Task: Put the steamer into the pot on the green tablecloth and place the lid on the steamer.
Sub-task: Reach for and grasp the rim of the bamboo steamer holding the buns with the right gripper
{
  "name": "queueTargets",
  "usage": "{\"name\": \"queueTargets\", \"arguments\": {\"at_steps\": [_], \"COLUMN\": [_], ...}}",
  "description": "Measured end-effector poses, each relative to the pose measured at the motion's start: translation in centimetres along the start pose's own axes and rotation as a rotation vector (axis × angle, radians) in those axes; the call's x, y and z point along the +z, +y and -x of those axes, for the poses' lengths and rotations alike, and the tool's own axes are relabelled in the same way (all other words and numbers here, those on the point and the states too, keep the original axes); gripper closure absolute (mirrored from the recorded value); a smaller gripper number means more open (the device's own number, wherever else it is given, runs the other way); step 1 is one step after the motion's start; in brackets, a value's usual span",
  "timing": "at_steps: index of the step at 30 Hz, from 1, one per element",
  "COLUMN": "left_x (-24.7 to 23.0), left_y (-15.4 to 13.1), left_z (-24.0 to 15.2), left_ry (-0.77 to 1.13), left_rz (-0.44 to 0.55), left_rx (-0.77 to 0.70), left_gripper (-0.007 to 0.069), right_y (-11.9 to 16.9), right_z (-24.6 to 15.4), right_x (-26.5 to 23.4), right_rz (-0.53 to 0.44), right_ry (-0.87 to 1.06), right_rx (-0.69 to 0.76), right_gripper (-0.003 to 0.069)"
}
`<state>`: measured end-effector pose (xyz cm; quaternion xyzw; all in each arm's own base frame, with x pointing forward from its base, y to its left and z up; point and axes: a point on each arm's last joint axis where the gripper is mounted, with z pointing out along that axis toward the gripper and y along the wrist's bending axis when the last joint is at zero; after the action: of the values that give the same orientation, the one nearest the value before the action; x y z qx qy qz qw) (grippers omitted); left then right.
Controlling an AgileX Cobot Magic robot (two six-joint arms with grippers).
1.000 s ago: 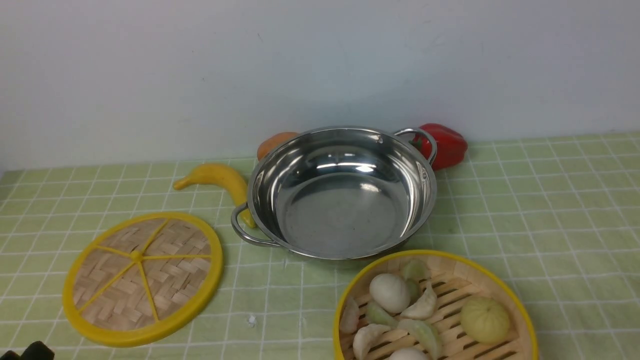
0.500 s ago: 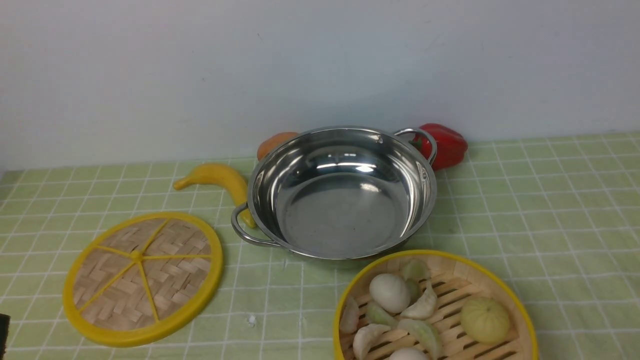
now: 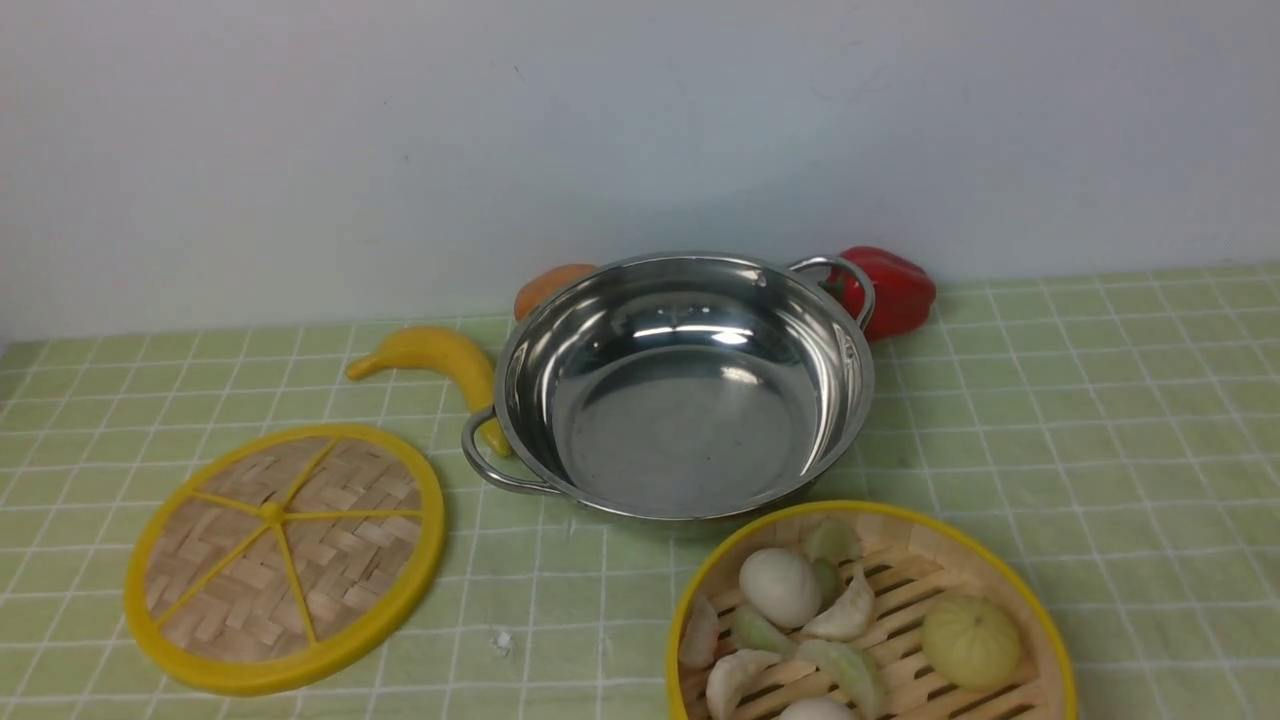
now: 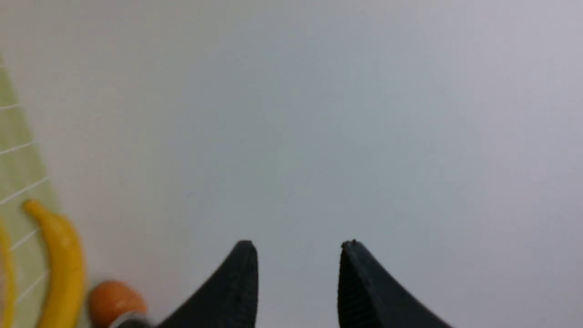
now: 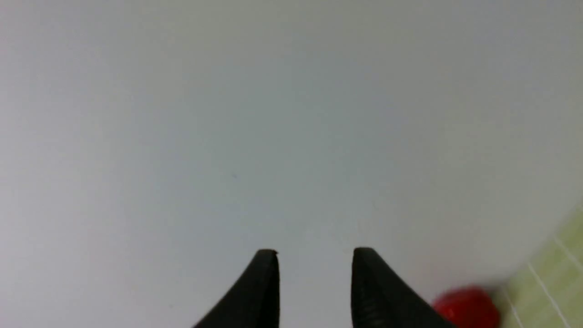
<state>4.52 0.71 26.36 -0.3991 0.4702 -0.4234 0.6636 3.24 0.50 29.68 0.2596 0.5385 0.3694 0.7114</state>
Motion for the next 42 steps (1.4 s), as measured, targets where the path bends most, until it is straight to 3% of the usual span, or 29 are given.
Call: {"name": "queueTargets", "arguments": {"at_steps": [2,5,6,10,13,14,15,19,25,28,32,34,35,36,37,38,42], "left_x": [0.1,0.7,1.8,4.6,7.1,7.1,8.2,9.7,11.0,11.2,11.4,11.5,11.5,11.5,11.5,11.5,11.5], "left_y": [-3.2,-5.1,-6.3,-6.0,-3.9,-3.7,-2.2,1.2,5.3,6.0,6.3,6.3,6.3,6.3,6.3,6.3,6.3], "left_z": [1.0,1.5,1.4,0.2,-1.4,-1.5,-2.2,-3.3,-4.2,-4.4,-4.4,-4.4,-4.4,-4.4,-4.4,-4.4,-4.4], "left_ry": [-0.034,-0.026,0.043,0.288,0.598,0.63,0.787,1.078,1.294,1.33,1.346,1.344,1.344,1.344,1.346,1.347,1.35], "left_rz": [-0.071,-0.084,-0.049,0.111,0.319,0.338,0.447,0.654,0.841,0.861,0.86,0.856,0.855,0.855,0.853,0.852,0.849], "left_rx": [0.141,0.3,0.442,0.596,0.692,0.701,0.73,0.755,0.74,0.744,0.761,0.769,0.773,0.773,0.775,0.778,0.782], "left_gripper": [0.0382,0.0382,0.0382,0.0391,0.0401,0.0404,0.0407,0.0407,0.0407,0.0407,0.0407,0.0407,0.0407,0.0407,0.0407,0.0407,0.0407], "right_y": [2.8,4.5,5.4,5.6,4.3,4.2,2.7,-1.0,-4.9,-4.6,-2.2,-2.1,-2.4,-2.4,-3.2,-3.6,-4.3], "right_z": [1.9,2.6,2.6,1.5,-0.1,-0.3,-1.4,-3.8,-7.3,-9.0,-12.3,-12.7,-12.7,-12.7,-12.2,-12.0,-11.4], "right_x": [0.3,1.4,3.3,6.8,9.8,10.0,11.3,13.3,15.0,15.2,14.2,13.9,13.8,13.8,13.9,14.1,14.6], "right_rz": [0.048,0.044,0.015,-0.059,-0.16,-0.167,-0.235,-0.375,-0.474,-0.431,-0.286,-0.294,-0.369,-0.369,-0.492,-0.544,-0.614], "right_ry": [-0.02,0.048,0.182,0.493,0.791,0.808,0.954,1.181,1.381,1.453,1.59,1.605,1.592,1.593,1.543,1.511,1.426], "right_rx": [-0.138,-0.219,-0.281,-0.342,-0.348,-0.348,-0.334,-0.303,-0.278,-0.26,-0.31,-0.357,-0.391,-0.406,-0.448,-0.473,-0.538], "right_gripper": [0.0416,0.0416,0.0416,0.0416,0.0416,0.0416,0.0416,0.0416,0.0416,0.0416,0.0416,0.0416,0.0416,0.0416,0.0416,0.0416,0.0416]}}
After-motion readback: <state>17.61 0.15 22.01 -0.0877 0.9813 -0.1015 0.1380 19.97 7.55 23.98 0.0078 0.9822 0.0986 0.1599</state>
